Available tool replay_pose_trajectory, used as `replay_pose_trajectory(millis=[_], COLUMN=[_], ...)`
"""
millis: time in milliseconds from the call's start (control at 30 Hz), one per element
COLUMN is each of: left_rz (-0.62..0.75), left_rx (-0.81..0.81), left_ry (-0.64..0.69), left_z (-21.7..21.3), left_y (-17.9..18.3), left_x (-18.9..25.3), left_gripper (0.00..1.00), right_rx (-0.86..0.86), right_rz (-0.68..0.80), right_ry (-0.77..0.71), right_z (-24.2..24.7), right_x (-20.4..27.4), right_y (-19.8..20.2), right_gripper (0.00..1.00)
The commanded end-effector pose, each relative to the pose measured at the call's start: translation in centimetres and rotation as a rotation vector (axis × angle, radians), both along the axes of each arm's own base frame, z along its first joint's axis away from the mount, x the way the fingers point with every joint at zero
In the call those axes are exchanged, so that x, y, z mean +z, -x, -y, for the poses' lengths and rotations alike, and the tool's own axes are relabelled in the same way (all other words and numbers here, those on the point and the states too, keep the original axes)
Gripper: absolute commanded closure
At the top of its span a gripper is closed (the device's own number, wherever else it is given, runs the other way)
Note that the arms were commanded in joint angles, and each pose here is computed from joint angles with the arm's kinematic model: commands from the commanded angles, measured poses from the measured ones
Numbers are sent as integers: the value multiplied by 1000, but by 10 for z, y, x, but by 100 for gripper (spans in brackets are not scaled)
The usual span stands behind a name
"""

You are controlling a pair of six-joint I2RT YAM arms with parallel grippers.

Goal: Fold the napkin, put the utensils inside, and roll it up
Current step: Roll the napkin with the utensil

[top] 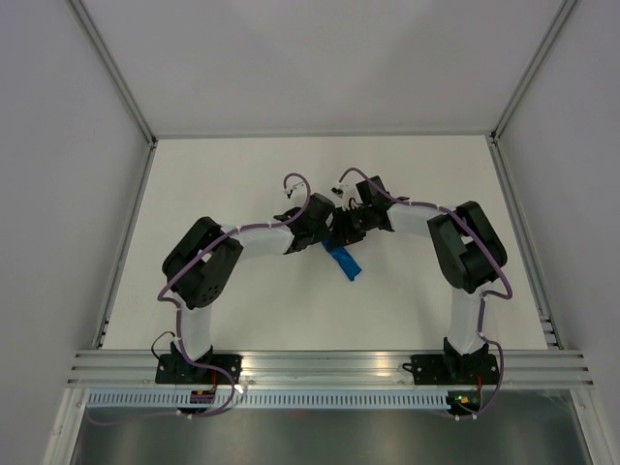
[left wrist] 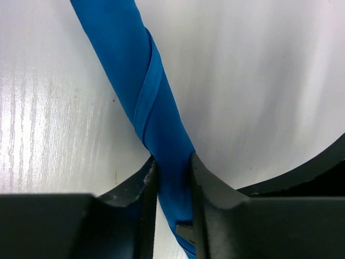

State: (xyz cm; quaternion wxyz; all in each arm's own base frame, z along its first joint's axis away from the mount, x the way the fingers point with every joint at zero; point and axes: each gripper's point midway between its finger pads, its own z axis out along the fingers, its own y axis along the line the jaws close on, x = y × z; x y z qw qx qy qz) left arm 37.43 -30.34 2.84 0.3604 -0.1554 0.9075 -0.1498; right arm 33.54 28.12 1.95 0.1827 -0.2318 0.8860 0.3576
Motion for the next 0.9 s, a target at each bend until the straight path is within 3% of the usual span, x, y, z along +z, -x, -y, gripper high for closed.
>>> replay_pose_trajectory(millis=[0, 200, 333, 867], left_rz=[-57, -68, -81, -129], left_rx=[-11, -46, -91, -271], left_ry=[-82, -111, -128, -270], left_z=[-7, -11, -10, -21], left_y=[6, 4, 0, -17], left_x=[-20, -23, -27, -33], left_gripper=[74, 79, 79, 76], right_rx=[11, 32, 41, -27], right_rz=[-36, 15, 38, 80], right_ry=[-1, -8, -12, -89], right_z=[2, 4, 8, 54], right_x=[-7, 12, 24, 77], right_y=[9, 7, 6, -18], right_gripper=[69, 35, 23, 18])
